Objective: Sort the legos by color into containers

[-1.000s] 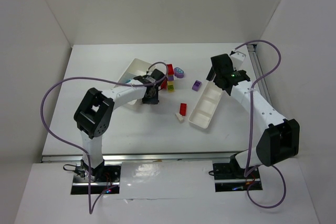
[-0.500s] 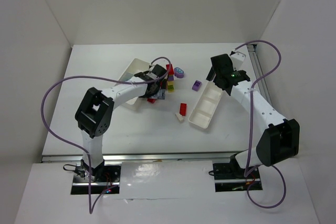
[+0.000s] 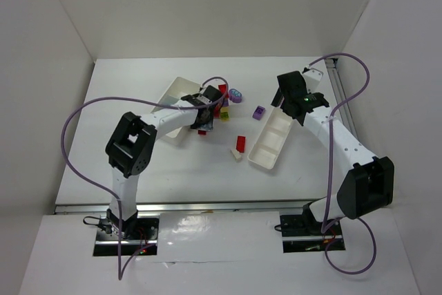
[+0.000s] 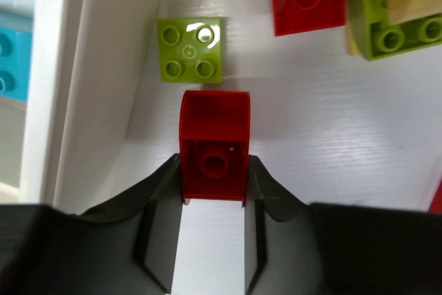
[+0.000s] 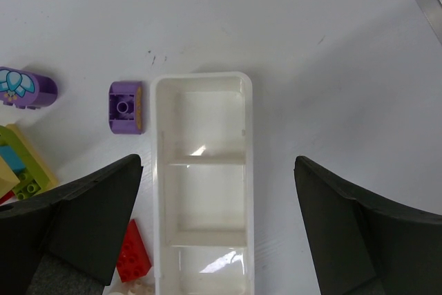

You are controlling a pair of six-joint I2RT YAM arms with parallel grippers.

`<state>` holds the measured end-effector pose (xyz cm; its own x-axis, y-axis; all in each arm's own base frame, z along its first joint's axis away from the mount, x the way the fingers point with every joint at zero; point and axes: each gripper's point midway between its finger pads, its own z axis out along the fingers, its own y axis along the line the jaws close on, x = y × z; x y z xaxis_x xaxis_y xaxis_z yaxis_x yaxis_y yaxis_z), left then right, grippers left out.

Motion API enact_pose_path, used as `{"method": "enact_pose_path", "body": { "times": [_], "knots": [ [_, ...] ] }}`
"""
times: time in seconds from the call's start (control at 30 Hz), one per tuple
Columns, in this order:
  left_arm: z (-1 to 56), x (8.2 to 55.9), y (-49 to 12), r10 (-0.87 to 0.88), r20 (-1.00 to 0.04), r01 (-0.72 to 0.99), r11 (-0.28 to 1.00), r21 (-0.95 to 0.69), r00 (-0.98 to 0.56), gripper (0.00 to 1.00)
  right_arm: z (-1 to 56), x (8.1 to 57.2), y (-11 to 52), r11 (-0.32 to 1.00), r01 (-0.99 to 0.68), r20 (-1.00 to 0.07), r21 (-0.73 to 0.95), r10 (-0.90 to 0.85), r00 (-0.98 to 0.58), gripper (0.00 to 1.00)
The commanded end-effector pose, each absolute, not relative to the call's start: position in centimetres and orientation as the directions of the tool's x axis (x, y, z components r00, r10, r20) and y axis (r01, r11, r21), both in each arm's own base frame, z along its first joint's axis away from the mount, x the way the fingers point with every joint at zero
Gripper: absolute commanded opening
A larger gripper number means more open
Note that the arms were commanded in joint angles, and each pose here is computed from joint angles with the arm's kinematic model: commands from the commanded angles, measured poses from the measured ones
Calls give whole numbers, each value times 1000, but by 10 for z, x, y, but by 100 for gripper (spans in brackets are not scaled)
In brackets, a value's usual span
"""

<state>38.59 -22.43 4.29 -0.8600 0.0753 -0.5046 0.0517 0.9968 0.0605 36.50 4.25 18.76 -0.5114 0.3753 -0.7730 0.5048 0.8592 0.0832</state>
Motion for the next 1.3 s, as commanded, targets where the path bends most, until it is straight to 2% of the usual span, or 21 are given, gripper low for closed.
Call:
{"method": "enact_pose_path", "body": {
  "times": [0.0,0.07,0.1,0.2,0.33,0.47,0.57,0.77,0.83,0.97,1.0,1.03,1.17,1.27],
  "knots": [
    [70,400,-233,70,-545,64,997,31,-835,34,202,362,43,855,505,-787,116,390,-478,98],
    [96,401,-235,52,-564,61,998,3,-824,27,204,364,44,850,509,-789,132,401,-466,98],
    [106,400,-235,47,-574,60,998,-4,-818,15,204,364,44,850,509,-789,132,401,-466,98],
    [134,394,-227,-11,-563,26,998,-58,-827,0,201,364,44,850,510,-788,131,401,-467,98],
    [174,379,-198,-103,-565,-50,993,-109,-819,0,201,361,40,850,514,-795,116,390,-465,98],
    [183,374,-138,-217,-575,-218,974,-68,-789,0,204,364,41,857,502,-803,113,376,-462,98],
    [170,374,-96,-285,-558,-318,947,-40,-779,0,202,367,44,860,495,-801,120,379,-464,98],
    [147,381,-76,-321,-533,-370,929,-16,-783,0,197,368,45,867,487,-795,109,370,-481,98],
    [139,384,-73,-342,-527,-392,920,-19,-778,8,193,366,45,867,488,-791,101,367,-489,98],
    [125,386,-78,-341,-500,-383,924,-20,-796,56,193,366,45,867,488,-791,101,367,-489,98],
    [129,389,-78,-332,-507,-374,927,-21,-795,77,193,366,45,867,488,-791,101,367,-489,98],
    [129,389,-78,-332,-507,-374,927,-21,-795,85,193,366,45,867,488,-791,101,367,-489,98],
    [148,392,-84,-311,-539,-346,938,-39,-783,90,194,366,43,864,494,-795,96,365,-484,98],
    [176,392,-100,-272,-584,-288,955,-67,-765,84,196,363,42,864,494,-795,96,365,-484,98]
  ]
}}
